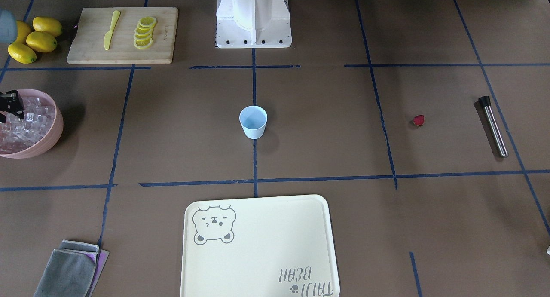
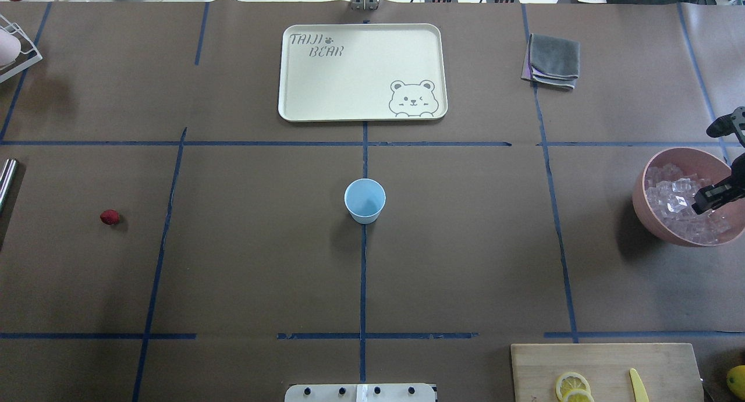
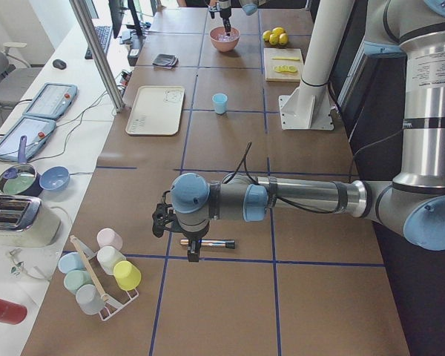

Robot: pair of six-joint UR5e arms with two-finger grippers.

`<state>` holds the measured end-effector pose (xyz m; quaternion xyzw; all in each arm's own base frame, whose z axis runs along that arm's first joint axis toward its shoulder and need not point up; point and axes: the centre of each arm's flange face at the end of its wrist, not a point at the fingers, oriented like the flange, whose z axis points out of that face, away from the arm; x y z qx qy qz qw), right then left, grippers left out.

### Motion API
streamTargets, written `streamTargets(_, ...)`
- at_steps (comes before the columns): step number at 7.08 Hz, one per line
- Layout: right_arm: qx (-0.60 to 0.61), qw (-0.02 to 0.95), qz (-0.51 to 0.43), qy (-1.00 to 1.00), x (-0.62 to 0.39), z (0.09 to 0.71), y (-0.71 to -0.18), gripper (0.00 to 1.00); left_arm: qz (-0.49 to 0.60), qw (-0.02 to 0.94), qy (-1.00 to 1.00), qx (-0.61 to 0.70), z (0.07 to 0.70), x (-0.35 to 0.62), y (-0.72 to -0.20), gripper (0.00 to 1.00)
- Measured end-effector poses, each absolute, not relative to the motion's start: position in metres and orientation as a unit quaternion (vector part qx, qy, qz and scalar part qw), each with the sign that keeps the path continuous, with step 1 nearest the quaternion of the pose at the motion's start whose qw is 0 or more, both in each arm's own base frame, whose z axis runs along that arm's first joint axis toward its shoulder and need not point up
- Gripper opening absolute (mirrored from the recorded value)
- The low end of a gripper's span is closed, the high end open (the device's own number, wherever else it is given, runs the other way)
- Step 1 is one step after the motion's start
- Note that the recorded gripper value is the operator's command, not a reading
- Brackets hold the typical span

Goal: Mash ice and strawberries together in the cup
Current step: 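Lower the right gripper into the bowl and grasp an ice cube, then carry the ice cube with the right gripper over the light-blue cup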

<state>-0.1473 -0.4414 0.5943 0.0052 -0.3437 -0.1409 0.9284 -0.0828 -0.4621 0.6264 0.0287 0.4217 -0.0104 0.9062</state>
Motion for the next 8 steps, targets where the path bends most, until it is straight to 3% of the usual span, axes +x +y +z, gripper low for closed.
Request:
streamTargets(4, 0.027, 0.93, -0.118, -0.346, -0.106, 0.569, -0.421, 0.0, -0.01, 0.905, 0.424, 0.029, 0.625, -0.082, -0.463, 1.0)
streamTargets(8, 0.061, 0.929, -0.082, -0.355, -0.074, 0.445, -0.437, 0.0, -0.01, 0.905, 0.425, 0.029, 0.625, -0.082, -0.462, 1.0)
